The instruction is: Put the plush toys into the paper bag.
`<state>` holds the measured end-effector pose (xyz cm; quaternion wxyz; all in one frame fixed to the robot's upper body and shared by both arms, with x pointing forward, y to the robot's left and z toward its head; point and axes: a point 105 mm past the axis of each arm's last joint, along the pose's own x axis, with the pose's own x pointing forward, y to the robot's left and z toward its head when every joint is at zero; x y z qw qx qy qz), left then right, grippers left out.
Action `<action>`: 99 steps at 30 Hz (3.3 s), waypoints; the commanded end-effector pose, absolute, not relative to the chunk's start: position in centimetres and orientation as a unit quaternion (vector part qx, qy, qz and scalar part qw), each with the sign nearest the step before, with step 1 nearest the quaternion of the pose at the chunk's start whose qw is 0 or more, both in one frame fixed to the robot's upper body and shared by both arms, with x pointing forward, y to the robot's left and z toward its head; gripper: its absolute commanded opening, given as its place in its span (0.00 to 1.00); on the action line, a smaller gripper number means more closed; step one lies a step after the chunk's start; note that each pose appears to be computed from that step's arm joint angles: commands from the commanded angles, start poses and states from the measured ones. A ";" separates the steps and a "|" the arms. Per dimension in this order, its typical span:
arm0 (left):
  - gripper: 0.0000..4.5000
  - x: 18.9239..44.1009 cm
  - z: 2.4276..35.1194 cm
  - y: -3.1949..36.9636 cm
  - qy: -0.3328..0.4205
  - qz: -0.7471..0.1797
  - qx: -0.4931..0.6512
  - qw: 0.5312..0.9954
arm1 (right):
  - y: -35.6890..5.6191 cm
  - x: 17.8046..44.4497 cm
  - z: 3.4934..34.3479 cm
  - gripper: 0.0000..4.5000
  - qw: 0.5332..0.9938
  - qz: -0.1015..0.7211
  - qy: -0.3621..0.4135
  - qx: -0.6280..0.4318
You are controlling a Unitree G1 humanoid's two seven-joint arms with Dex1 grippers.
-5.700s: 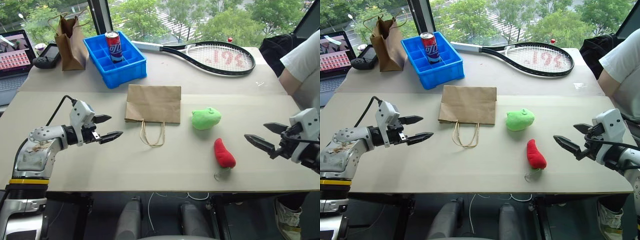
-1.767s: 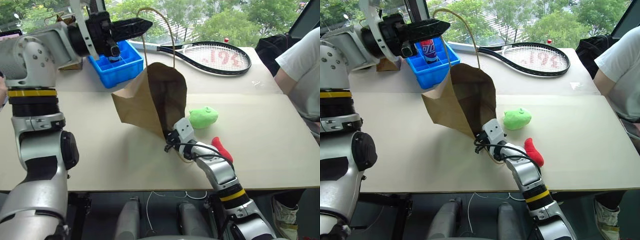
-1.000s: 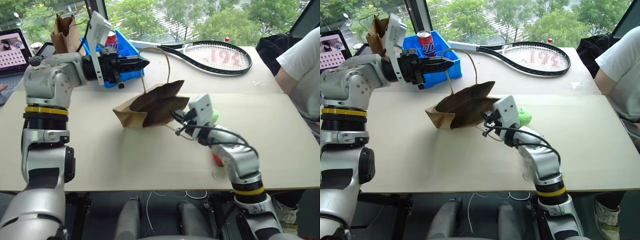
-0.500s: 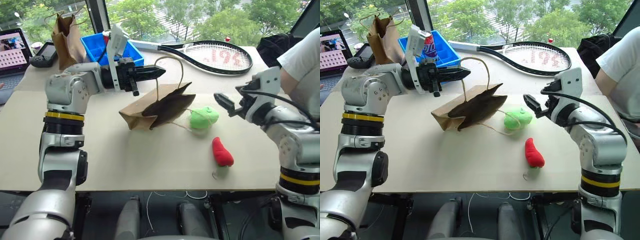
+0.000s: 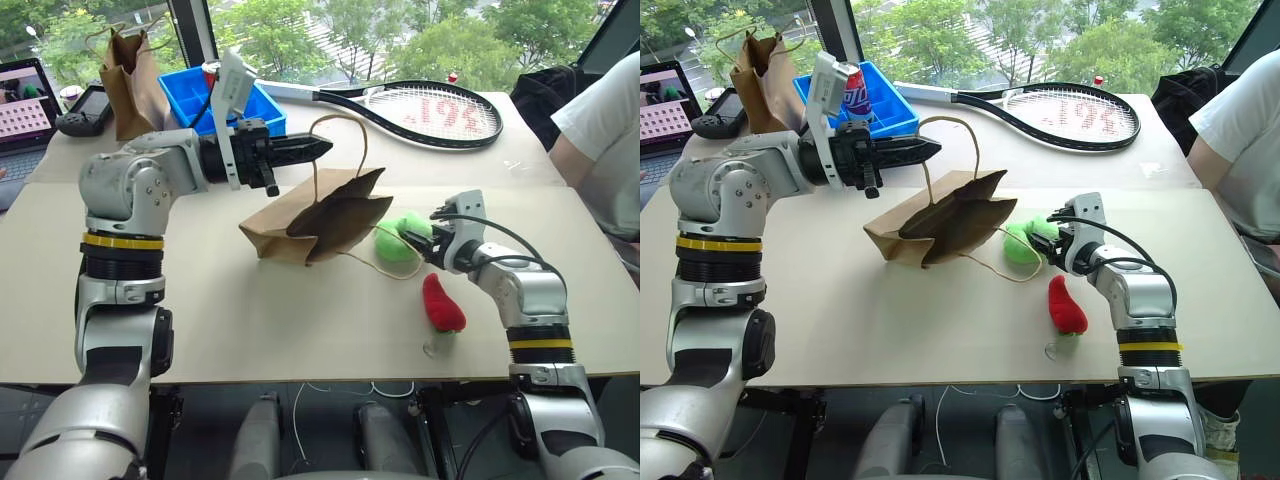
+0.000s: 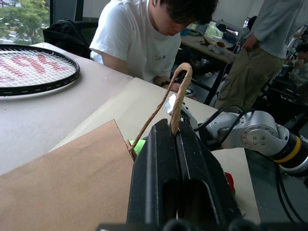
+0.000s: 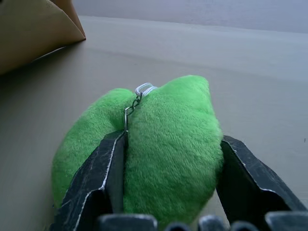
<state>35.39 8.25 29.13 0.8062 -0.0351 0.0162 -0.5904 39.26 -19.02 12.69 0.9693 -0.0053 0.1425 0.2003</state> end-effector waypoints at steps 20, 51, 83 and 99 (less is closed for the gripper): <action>0.00 35.2 30.3 7.0 -0.008 -0.606 -0.043 0.794 | -11.9 31.4 24.3 0.01 0.943 0.332 0.018 -0.005; 0.00 33.4 29.3 5.3 0.002 -0.618 -0.105 0.779 | -9.9 32.3 19.1 0.70 0.942 0.332 0.032 0.028; 0.00 33.6 28.2 3.7 0.021 -0.651 -0.087 0.753 | -23.3 24.2 14.9 0.05 0.949 0.183 0.213 -0.144; 0.00 33.1 28.8 3.7 0.012 -0.650 -0.088 0.755 | -11.5 32.1 16.9 0.00 0.883 0.416 0.143 -0.163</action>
